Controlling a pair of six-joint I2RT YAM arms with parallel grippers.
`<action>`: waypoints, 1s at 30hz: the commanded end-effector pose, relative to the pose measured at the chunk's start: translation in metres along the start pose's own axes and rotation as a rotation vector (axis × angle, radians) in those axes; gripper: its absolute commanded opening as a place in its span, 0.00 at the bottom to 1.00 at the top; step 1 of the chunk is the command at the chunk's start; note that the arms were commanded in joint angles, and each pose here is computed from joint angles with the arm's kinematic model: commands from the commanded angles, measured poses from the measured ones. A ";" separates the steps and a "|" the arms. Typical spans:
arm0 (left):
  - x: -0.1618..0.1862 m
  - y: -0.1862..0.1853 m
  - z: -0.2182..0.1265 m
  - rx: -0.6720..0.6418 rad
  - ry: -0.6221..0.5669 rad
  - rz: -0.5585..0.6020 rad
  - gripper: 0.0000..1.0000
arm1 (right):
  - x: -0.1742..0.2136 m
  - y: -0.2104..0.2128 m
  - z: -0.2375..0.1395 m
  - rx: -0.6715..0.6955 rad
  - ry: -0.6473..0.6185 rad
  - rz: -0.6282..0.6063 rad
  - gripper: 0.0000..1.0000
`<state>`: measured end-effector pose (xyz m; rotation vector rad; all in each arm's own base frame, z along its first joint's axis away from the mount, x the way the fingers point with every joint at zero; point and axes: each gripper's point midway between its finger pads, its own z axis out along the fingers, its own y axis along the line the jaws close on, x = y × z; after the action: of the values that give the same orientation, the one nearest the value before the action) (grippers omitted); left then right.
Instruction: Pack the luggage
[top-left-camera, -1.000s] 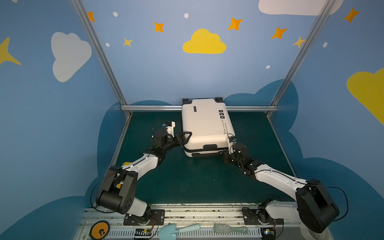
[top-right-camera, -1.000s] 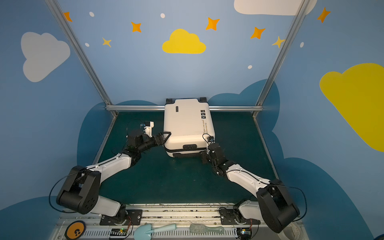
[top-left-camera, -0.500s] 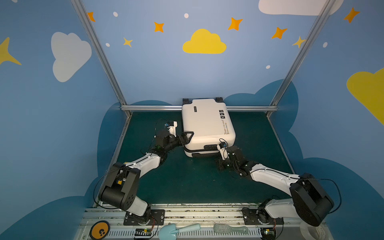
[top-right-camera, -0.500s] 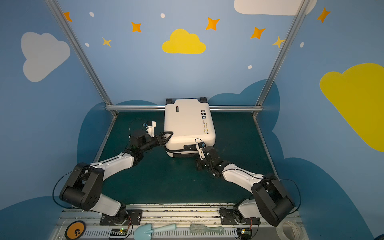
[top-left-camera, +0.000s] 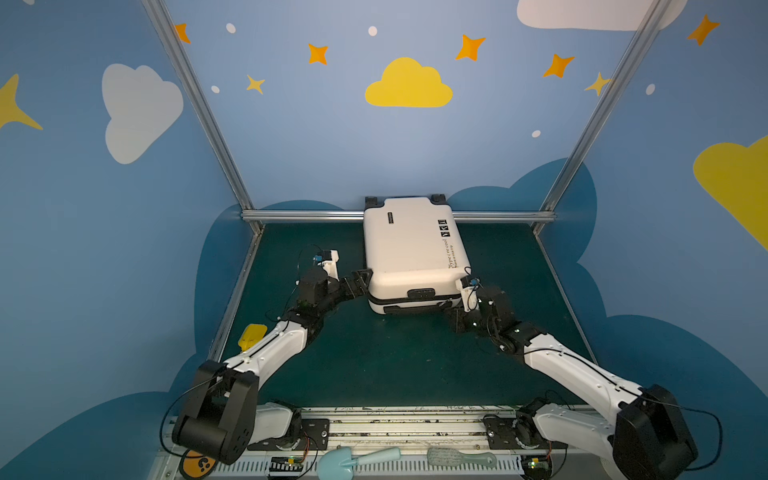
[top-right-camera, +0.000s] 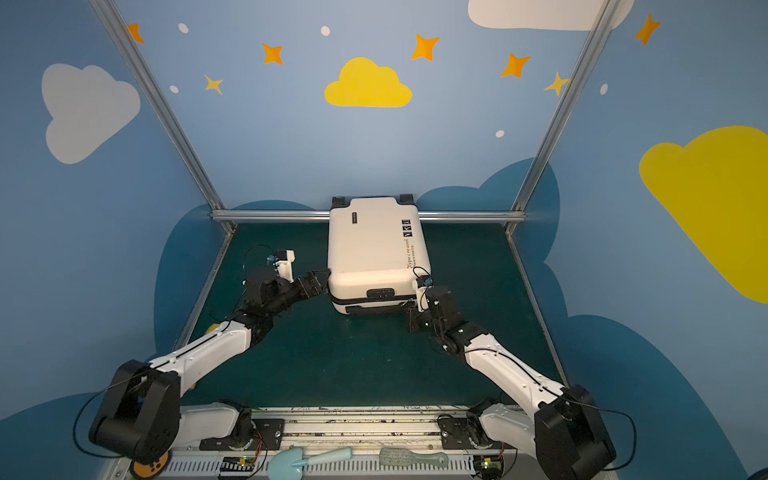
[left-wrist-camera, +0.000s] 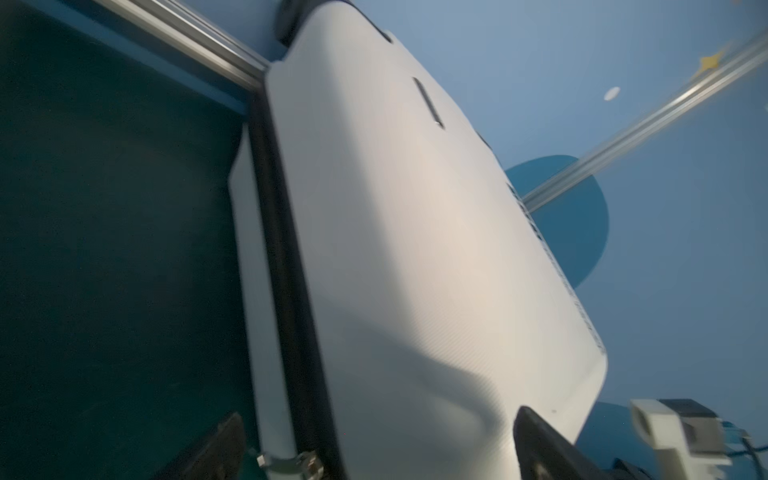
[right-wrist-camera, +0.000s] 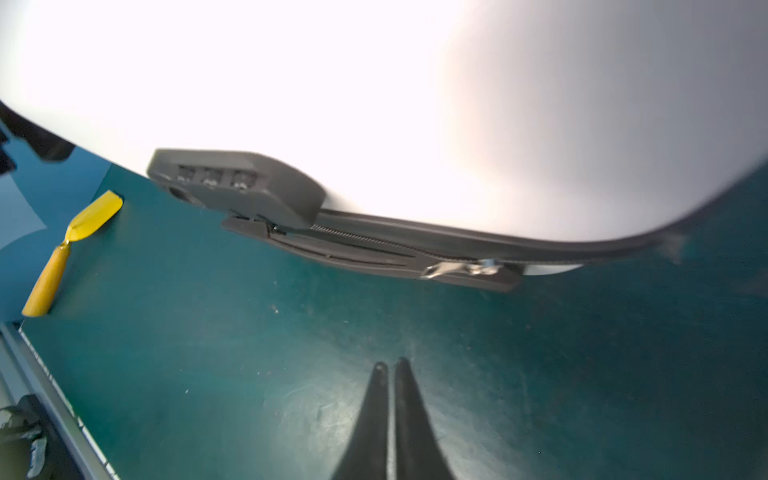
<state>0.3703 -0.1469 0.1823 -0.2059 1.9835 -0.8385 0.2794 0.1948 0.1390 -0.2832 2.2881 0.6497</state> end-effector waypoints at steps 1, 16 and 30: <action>0.013 0.038 -0.015 -0.165 -0.025 0.076 1.00 | -0.016 -0.001 -0.016 0.007 -0.042 0.019 0.27; 0.064 0.030 -0.009 -0.035 0.109 0.504 1.00 | -0.044 -0.026 -0.027 0.056 -0.140 0.155 0.44; 0.062 -0.052 0.010 0.273 0.115 0.639 1.00 | -0.068 -0.040 -0.020 0.063 -0.144 0.187 0.46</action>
<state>0.3351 -0.2032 0.1586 0.5420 1.8928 -0.6587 0.3229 0.1462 0.1736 0.0184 2.2335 0.6339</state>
